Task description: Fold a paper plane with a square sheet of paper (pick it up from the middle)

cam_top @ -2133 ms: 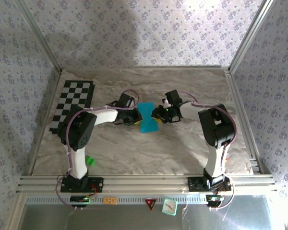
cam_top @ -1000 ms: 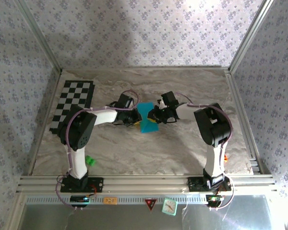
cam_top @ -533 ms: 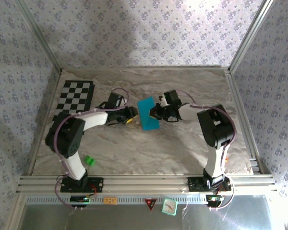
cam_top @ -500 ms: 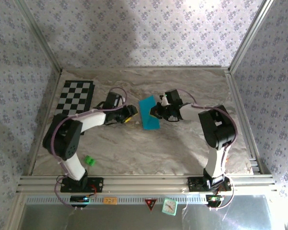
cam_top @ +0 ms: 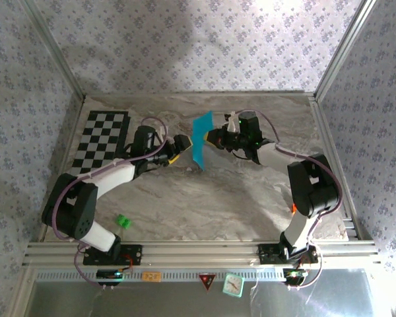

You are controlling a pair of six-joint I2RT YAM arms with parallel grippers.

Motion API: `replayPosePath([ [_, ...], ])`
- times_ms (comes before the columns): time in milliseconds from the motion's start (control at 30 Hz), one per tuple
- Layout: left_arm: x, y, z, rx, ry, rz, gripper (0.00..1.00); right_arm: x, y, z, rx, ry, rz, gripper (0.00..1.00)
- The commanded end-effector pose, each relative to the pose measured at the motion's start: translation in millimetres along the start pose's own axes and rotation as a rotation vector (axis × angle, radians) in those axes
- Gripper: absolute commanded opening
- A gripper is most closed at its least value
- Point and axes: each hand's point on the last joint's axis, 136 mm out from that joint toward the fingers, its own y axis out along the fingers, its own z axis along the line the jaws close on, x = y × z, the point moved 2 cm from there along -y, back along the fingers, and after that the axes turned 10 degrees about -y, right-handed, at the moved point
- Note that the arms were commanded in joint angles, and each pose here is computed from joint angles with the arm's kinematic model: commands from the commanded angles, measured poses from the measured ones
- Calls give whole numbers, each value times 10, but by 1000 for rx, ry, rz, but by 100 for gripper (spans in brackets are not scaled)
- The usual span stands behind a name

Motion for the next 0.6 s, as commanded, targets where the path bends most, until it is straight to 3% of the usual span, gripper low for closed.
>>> replayPosePath([
  [0, -56, 29, -301, -112, 43, 32, 100, 8, -14, 258, 115, 3, 15, 4],
  [267, -45, 45, -480, -189, 61, 42, 93, -51, 17, 350, 167, 15, 45, 5],
  [567, 18, 6, -644, -293, 59, -5, 75, -112, -1, 391, 199, 24, 81, 6],
])
